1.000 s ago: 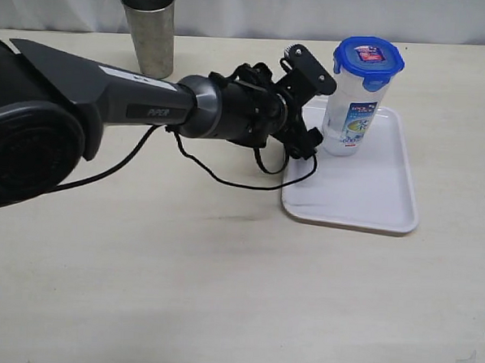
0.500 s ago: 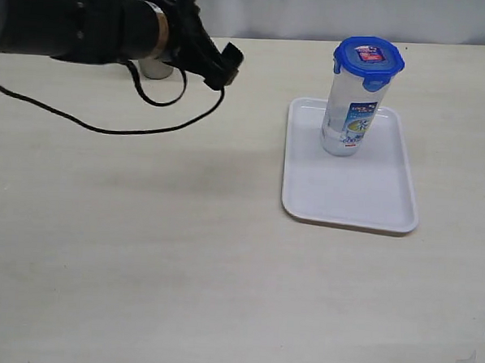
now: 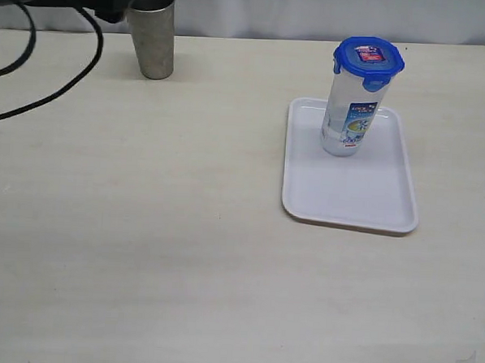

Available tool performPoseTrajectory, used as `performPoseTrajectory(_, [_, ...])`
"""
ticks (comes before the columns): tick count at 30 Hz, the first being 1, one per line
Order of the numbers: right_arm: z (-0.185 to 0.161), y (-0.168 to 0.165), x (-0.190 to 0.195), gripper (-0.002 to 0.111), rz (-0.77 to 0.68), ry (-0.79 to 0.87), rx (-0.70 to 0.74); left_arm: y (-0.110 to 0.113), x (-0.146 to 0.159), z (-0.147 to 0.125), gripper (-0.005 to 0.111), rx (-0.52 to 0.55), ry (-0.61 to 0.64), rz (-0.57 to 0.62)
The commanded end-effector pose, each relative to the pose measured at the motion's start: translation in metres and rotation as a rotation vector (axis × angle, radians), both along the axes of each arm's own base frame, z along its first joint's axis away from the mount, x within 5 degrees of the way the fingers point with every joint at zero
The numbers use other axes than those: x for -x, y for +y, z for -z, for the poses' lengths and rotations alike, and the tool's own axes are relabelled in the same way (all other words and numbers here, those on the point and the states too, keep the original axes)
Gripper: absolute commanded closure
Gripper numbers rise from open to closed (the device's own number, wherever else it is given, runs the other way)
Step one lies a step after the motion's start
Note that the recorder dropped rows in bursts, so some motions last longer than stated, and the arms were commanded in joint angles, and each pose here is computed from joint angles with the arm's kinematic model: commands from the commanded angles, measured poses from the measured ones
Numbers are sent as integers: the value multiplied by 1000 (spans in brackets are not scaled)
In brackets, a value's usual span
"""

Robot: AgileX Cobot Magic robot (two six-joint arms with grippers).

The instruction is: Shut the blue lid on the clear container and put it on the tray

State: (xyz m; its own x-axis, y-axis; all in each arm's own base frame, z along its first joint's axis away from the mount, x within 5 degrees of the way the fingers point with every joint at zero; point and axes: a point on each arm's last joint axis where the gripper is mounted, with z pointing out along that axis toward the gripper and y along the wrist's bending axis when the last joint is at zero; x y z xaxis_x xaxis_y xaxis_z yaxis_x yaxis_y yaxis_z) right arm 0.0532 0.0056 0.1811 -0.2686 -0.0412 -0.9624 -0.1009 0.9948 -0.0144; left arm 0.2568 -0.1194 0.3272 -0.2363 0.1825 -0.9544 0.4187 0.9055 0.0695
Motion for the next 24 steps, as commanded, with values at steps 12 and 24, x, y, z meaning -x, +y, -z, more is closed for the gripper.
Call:
performPoseTrajectory(12, [-1, 0, 0, 104, -2, -18, 2, 42, 88, -21, 8, 177, -125, -21])
performPoseTrajectory(24, [-1, 0, 0, 104, -2, -18, 2, 79, 152, 0, 8, 253, -234, -83])
